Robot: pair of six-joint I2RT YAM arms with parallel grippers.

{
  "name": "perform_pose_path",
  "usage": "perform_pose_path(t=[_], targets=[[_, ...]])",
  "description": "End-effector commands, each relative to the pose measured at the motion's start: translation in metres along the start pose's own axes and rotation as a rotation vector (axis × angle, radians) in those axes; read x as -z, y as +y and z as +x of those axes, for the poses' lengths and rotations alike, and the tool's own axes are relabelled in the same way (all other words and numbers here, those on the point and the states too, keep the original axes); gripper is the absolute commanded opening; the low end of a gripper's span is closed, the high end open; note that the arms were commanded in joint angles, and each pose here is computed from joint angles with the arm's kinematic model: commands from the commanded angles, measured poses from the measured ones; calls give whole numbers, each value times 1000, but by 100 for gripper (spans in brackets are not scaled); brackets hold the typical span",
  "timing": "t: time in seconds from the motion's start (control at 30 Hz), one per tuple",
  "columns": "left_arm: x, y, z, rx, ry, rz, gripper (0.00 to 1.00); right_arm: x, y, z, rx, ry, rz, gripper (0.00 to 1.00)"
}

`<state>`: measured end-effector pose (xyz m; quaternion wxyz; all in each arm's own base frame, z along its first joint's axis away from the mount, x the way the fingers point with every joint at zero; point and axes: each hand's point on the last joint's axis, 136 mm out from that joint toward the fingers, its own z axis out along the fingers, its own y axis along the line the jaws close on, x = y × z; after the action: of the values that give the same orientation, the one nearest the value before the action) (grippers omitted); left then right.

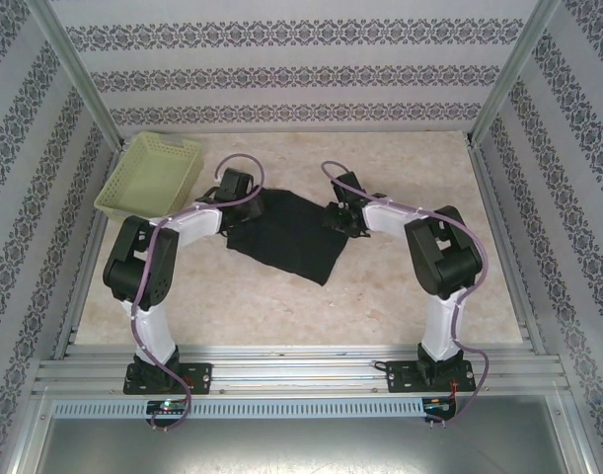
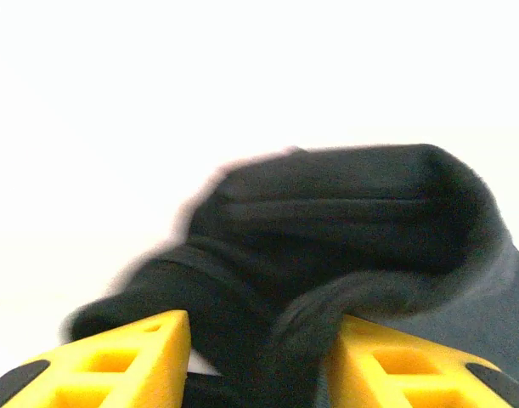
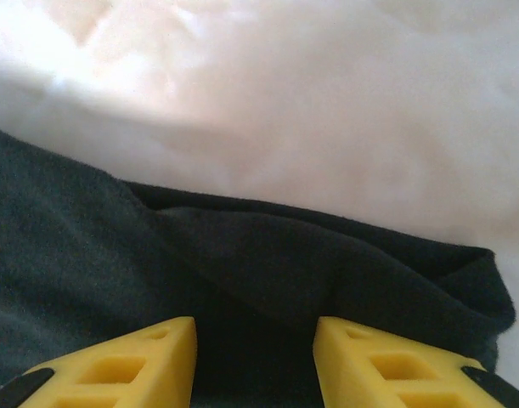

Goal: Fold the inside-out t-shirt

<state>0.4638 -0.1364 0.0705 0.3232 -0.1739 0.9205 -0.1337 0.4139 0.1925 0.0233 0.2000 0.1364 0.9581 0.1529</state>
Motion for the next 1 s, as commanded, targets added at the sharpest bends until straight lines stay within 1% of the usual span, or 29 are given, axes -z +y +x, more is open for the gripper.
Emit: perform_pose_path(t=[0.0, 0.13, 0.23, 0.33, 0.4, 0.5, 0.57, 0.67, 0.73, 0.83, 0.97], targets=[[24, 7, -5, -34, 1, -30, 45, 6, -32, 36, -11, 47, 120, 44], [57, 1, -9, -78, -12, -25, 46, 30, -25, 48, 45, 21, 114, 44], [87, -2, -6, -128, -39, -36, 47, 53, -12, 43, 122, -27, 121, 45], [111, -10, 10, -174, -48, -21, 48, 67, 7, 30, 214, -74, 112, 46], [118, -20, 26, -189, -37, 16, 48, 66, 15, 22, 251, -82, 103, 46], [115, -43, 57, -214, 12, 112, 48, 54, 22, 16, 279, -66, 108, 47], [106, -62, 77, -237, 63, 176, 48, 42, 21, 16, 281, -47, 119, 47], [87, -79, 99, -242, 142, 228, 47, 32, 21, 17, 281, -31, 123, 47], [75, -81, 104, -235, 167, 230, 47, 29, 16, 20, 269, -25, 134, 47], [58, -60, 91, -224, 139, 124, 48, 26, 5, 30, 252, -8, 148, 48], [40, -8, 50, -89, 94, 17, 48, 26, -14, 47, 222, 24, 185, 48]])
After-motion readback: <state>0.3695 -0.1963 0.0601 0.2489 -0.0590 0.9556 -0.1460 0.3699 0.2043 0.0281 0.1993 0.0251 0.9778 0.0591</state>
